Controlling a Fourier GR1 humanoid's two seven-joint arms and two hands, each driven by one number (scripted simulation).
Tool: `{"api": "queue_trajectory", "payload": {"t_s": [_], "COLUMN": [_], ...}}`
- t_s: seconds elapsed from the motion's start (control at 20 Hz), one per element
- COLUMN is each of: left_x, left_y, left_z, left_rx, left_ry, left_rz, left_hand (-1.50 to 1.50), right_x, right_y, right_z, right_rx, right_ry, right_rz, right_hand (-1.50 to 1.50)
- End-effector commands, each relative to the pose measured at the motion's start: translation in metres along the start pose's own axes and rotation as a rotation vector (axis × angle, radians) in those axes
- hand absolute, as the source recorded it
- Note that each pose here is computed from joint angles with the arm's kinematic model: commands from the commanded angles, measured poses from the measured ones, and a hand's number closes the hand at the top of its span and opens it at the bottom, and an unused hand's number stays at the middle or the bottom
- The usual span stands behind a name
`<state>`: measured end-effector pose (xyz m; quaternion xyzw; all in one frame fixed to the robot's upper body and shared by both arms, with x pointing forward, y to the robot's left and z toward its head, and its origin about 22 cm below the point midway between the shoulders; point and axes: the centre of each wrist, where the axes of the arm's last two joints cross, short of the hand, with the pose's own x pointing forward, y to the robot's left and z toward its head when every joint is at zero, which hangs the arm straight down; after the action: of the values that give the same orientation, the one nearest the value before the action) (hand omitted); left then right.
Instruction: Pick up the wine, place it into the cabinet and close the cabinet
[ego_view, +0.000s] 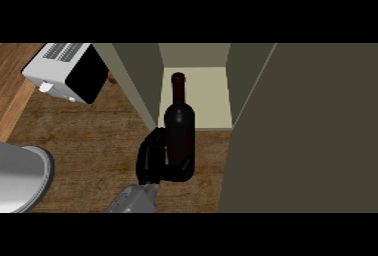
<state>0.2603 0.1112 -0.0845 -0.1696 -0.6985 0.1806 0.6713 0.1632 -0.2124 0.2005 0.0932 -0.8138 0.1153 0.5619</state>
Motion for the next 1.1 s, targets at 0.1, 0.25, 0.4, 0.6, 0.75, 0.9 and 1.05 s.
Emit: {"api": "queue_trajectory", "payload": {"t_s": [0.1, 0.25, 0.4, 0.6, 0.75, 0.9, 1.05], "left_x": [-0.009, -0.004, 0.008, 0.008, 0.025, 0.021, 0.031], "left_y": [-0.019, -0.02, -0.024, -0.025, -0.039, -0.03, -0.042], "left_z": [-0.014, -0.012, -0.045, -0.064, -0.086, -0.088, -0.103], "left_rx": [-0.006, -0.001, -0.02, 0.012, 0.029, 0.038, 0.057], "left_ry": [-0.037, -0.027, -0.043, -0.047, -0.025, -0.047, -0.045], "left_rz": [-0.033, -0.035, -0.025, -0.041, -0.009, -0.02, -0.01], "left_hand": [1.5, 1.5, 1.5, 1.5, 1.5, 1.5, 1.5], "right_x": [0.014, -0.006, 0.002, -0.013, -0.022, -0.01, -0.014], "right_y": [0.005, -0.017, -0.003, -0.007, -0.005, 0.001, -0.006], "right_z": [-0.003, 0.02, 0.002, -0.003, -0.009, 0.001, -0.008], "right_rx": [0.028, 0.006, 0.018, 0.01, 0.018, -0.007, 0.013], "right_ry": [-0.018, -0.026, -0.011, -0.009, -0.016, -0.034, -0.007], "right_rz": [-0.024, -0.033, -0.039, -0.053, -0.031, -0.037, -0.032], "right_hand": [-1.5, -1.5, -1.5, -1.5, -1.5, -1.5, -1.5]}}
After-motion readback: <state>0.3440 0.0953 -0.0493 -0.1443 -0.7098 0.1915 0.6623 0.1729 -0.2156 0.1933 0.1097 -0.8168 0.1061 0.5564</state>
